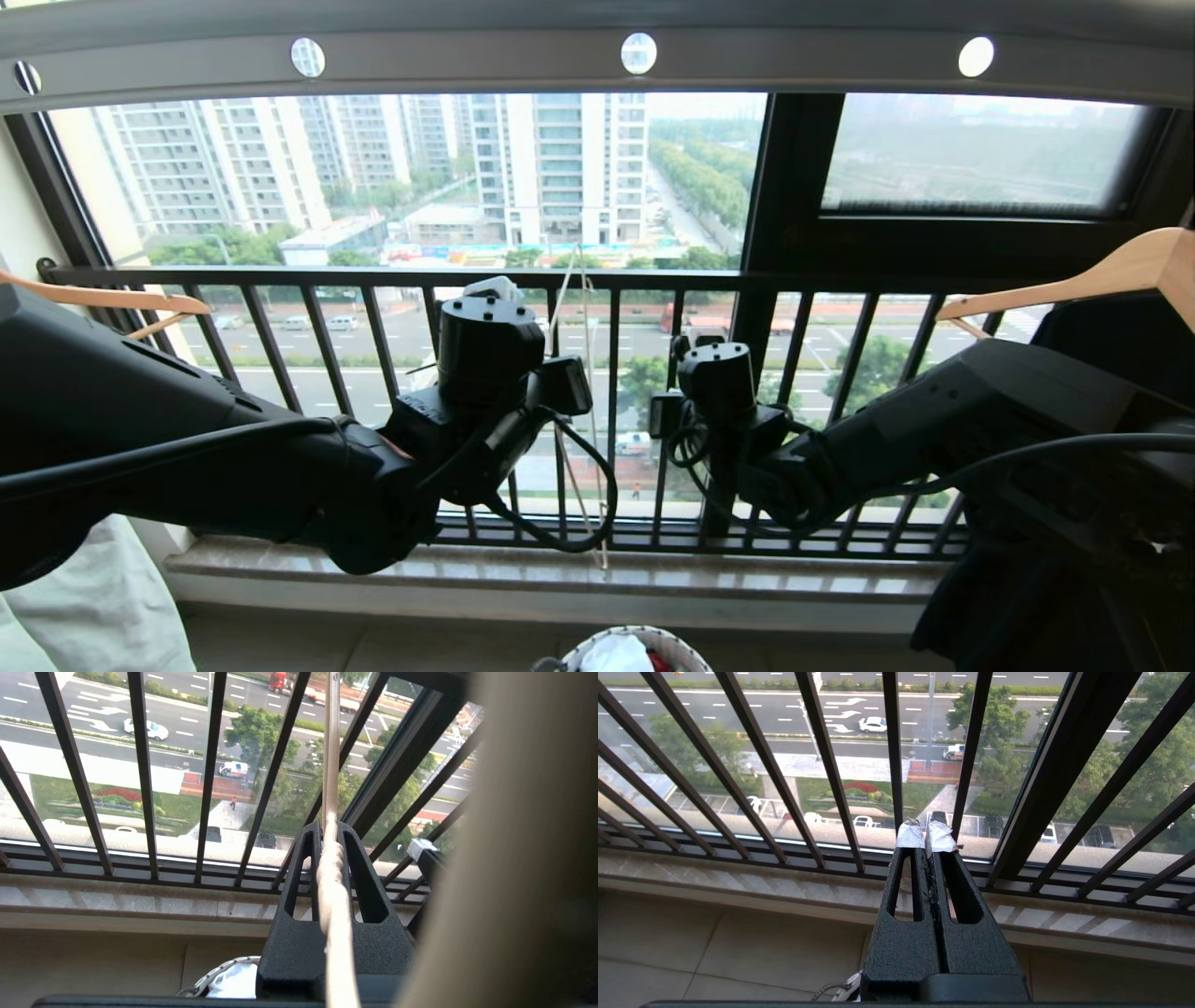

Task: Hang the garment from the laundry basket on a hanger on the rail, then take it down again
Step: Put clothes in the basket, then hang the clothes rack on the clothesline

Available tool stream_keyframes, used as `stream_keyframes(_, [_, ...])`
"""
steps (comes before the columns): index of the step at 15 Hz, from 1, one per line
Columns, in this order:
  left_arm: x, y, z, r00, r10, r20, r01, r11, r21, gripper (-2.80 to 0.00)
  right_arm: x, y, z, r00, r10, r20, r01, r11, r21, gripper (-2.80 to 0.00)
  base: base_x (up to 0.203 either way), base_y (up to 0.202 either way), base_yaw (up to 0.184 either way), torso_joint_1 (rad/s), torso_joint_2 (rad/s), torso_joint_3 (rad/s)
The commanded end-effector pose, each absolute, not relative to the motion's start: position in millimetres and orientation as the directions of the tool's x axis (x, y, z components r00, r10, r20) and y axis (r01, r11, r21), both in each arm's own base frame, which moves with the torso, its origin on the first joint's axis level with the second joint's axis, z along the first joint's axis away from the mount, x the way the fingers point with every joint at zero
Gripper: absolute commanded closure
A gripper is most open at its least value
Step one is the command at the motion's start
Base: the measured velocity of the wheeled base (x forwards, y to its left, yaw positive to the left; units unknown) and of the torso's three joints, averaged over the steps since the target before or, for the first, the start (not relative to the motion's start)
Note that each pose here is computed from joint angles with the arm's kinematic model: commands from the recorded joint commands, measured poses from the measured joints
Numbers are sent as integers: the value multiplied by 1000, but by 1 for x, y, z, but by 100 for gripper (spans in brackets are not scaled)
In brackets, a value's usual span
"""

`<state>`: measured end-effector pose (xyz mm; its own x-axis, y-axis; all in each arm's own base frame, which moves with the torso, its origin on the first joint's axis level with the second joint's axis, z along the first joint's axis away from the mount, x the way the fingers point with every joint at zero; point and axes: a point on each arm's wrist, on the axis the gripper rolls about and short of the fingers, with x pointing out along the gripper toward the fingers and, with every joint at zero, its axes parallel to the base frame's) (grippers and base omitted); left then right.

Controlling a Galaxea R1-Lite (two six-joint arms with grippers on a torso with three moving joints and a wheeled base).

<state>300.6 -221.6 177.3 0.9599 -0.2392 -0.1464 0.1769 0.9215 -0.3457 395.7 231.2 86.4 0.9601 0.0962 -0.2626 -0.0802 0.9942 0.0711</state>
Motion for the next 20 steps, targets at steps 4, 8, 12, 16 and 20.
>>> stream_keyframes(4, [312,-229,161,965,-220,-143,160,927,-340,0,408,215,87,966,54,-254,-39,997,66,0,0,0,0,0,0,0])
stream_keyframes(8, [305,-231,151,923,-263,-283,186,945,-271,0,410,210,91,965,45,-260,-31,998,58,0,0,0,0,0,0,0])
stream_keyframes(12, [306,-233,146,909,-269,-318,191,948,-256,0,408,205,94,950,58,-307,-45,998,50,0,0,0,0,0,0,0])
stream_keyframes(16, [301,-234,151,889,-266,-372,190,955,-229,0,407,204,92,946,58,-319,-46,998,44,0,0,0,0,0,0,0])
stream_keyframes(20, [285,-232,154,827,-255,-501,200,967,-160,0,407,204,92,946,56,-318,-46,998,40,0,0,0,0,0,0,0])
